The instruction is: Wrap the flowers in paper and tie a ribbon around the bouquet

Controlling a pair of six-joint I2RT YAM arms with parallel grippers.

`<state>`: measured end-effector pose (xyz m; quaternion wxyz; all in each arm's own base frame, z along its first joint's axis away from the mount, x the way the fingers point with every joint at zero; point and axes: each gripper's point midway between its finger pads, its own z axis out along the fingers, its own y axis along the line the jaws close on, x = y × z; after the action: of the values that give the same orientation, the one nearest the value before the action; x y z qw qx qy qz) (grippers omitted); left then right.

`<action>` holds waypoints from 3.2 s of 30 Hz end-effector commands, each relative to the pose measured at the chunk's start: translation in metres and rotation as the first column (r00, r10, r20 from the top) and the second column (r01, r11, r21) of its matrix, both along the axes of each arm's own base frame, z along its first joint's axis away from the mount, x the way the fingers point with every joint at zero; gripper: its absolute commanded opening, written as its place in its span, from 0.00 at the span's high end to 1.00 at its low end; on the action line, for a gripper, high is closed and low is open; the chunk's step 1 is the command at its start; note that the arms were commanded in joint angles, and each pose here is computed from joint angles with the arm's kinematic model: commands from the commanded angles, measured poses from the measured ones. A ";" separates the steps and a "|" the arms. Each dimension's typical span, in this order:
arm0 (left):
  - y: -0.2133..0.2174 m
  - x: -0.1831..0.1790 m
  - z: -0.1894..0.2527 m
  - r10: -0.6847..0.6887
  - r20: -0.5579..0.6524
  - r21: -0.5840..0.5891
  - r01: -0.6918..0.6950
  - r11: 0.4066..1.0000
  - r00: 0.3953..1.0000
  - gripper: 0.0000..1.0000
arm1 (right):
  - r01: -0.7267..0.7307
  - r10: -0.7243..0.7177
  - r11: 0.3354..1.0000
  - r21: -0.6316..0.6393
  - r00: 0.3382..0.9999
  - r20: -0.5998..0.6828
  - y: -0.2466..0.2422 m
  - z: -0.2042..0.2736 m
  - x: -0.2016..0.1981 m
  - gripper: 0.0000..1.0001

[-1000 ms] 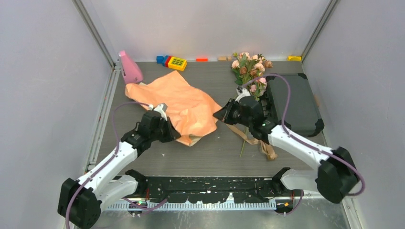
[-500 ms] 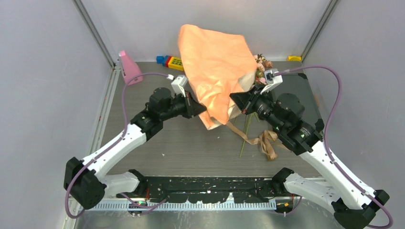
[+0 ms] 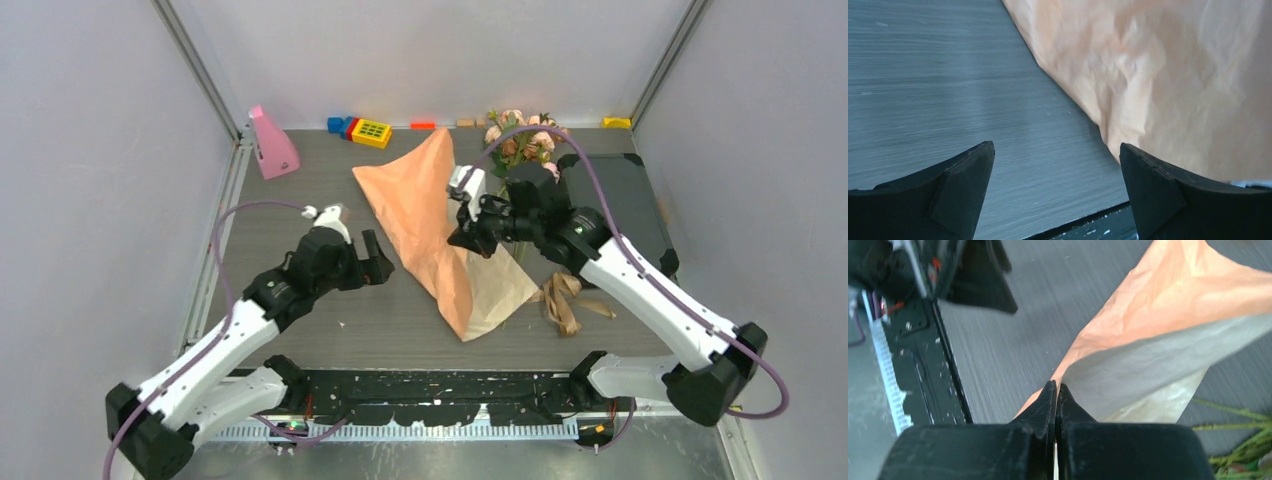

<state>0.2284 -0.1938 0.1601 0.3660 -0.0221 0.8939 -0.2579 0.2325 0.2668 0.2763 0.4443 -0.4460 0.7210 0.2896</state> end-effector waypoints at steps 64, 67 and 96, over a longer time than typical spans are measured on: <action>0.083 0.030 -0.048 0.297 -0.289 0.070 -0.289 0.955 0.910 0.00 | 0.939 -0.879 0.340 0.057 0.339 -0.336 -0.095 -0.083 0.125 0.08; 0.086 0.022 -0.081 0.306 -0.350 0.113 -0.284 0.952 0.885 0.00 | 0.964 -0.918 0.264 -0.019 0.245 -0.311 -0.116 -0.104 0.161 0.17; 0.069 -0.046 -0.119 0.241 -0.438 -0.092 -0.309 0.947 0.866 0.00 | 0.913 -0.958 0.243 -0.327 0.173 -0.231 -0.154 -0.233 0.281 0.85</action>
<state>0.1972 -0.1291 0.0429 0.2057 -0.2306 0.9116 -0.2710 0.4957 0.1155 0.0259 0.3294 0.1491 0.9323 -0.0005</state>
